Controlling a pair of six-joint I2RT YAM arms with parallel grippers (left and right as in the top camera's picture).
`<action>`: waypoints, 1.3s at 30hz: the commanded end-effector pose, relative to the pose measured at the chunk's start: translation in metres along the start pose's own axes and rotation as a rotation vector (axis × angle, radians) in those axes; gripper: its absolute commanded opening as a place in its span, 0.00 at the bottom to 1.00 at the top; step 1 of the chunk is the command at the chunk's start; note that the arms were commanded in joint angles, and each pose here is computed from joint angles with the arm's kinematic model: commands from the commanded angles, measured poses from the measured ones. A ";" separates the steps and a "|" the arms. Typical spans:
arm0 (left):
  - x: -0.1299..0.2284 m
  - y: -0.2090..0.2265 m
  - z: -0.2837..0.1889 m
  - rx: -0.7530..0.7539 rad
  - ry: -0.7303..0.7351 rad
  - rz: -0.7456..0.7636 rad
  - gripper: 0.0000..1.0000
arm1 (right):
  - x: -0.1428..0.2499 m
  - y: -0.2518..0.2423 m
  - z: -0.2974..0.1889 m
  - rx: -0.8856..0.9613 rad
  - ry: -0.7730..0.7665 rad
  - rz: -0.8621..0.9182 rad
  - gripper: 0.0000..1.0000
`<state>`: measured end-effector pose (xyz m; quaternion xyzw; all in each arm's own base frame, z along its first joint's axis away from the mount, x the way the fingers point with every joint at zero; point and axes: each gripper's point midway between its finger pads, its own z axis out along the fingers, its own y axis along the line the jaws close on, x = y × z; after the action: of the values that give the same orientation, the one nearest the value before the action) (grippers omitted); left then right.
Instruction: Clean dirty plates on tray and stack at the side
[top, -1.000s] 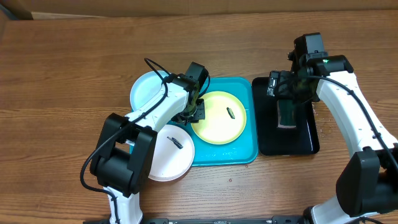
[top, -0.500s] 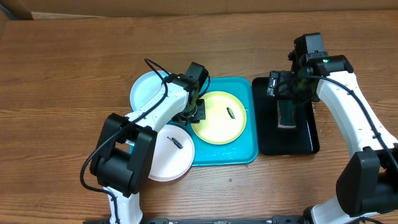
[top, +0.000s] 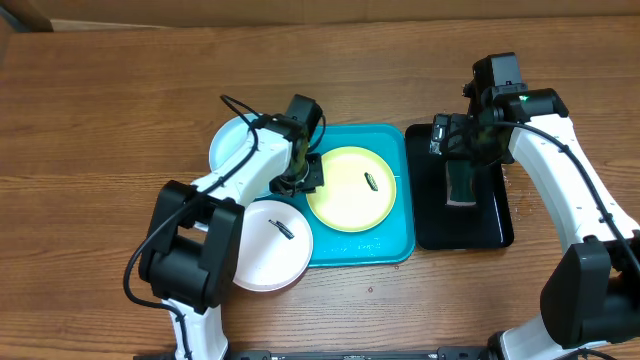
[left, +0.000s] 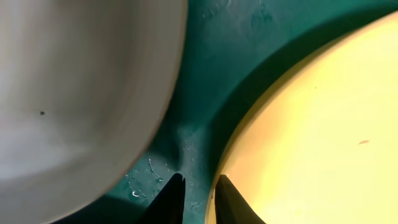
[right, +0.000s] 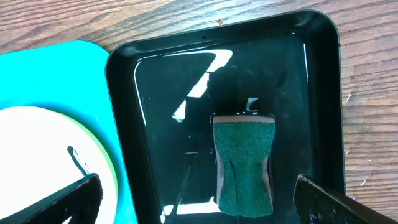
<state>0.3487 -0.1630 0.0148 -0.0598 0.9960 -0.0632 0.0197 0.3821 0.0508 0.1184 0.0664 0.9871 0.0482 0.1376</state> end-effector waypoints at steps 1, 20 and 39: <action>-0.006 -0.009 -0.006 0.044 -0.008 0.023 0.18 | -0.002 -0.001 -0.001 0.007 -0.008 0.000 1.00; -0.014 -0.014 -0.016 0.060 -0.027 0.046 0.18 | -0.002 -0.002 -0.001 0.008 -0.008 0.000 1.00; 0.003 -0.006 -0.008 0.015 0.022 0.073 0.12 | -0.016 0.003 -0.001 -0.011 -0.066 -0.003 1.00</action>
<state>0.3488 -0.1682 0.0259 -0.0340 0.9964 -0.0767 0.0106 0.3953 0.0522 0.1228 0.0651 0.9826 0.0530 0.1655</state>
